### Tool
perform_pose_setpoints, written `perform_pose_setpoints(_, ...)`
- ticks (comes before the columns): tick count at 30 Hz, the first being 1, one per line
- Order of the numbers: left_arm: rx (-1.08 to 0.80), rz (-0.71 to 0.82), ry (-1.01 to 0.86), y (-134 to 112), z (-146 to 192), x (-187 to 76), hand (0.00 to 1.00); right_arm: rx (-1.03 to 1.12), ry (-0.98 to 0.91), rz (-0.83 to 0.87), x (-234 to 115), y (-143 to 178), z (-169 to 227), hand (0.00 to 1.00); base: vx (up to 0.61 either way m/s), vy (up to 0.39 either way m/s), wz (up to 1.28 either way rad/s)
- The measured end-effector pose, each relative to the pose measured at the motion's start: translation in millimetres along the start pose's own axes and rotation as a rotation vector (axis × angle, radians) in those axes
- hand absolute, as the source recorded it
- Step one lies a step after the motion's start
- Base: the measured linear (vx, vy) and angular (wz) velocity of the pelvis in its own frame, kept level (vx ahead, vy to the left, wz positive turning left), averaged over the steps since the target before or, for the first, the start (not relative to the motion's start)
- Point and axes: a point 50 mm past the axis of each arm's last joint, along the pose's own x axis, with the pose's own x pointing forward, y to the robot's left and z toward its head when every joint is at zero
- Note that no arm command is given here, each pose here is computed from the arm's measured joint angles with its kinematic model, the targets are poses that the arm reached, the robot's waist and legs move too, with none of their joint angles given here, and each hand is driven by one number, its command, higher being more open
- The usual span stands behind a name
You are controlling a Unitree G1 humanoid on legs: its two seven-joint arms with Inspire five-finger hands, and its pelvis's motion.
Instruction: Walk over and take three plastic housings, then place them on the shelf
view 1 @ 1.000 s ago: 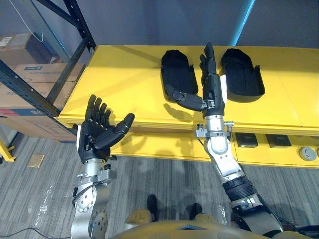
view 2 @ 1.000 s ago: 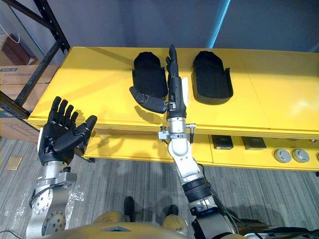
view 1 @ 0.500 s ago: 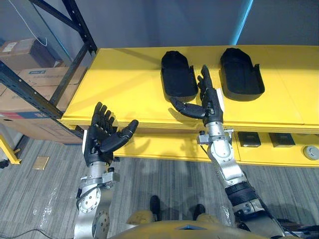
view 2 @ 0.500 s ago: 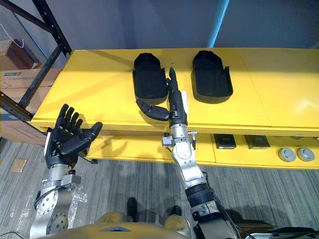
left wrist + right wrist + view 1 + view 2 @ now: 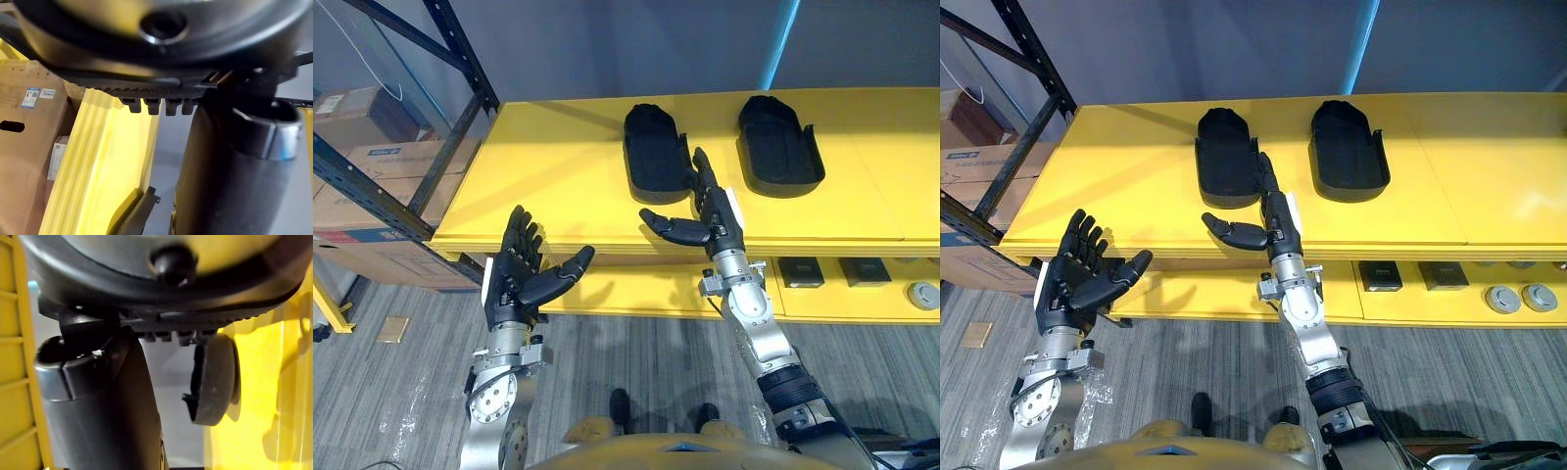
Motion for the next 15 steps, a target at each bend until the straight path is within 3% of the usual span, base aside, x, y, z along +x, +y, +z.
perform_pose_setpoints(15,-0.004,-0.008,0.004,-2.2,-0.8,-0.2,1.0,0.02,0.005,0.084,-0.6,10.9,-1.2,1.0,0.0,-0.002,0.05)
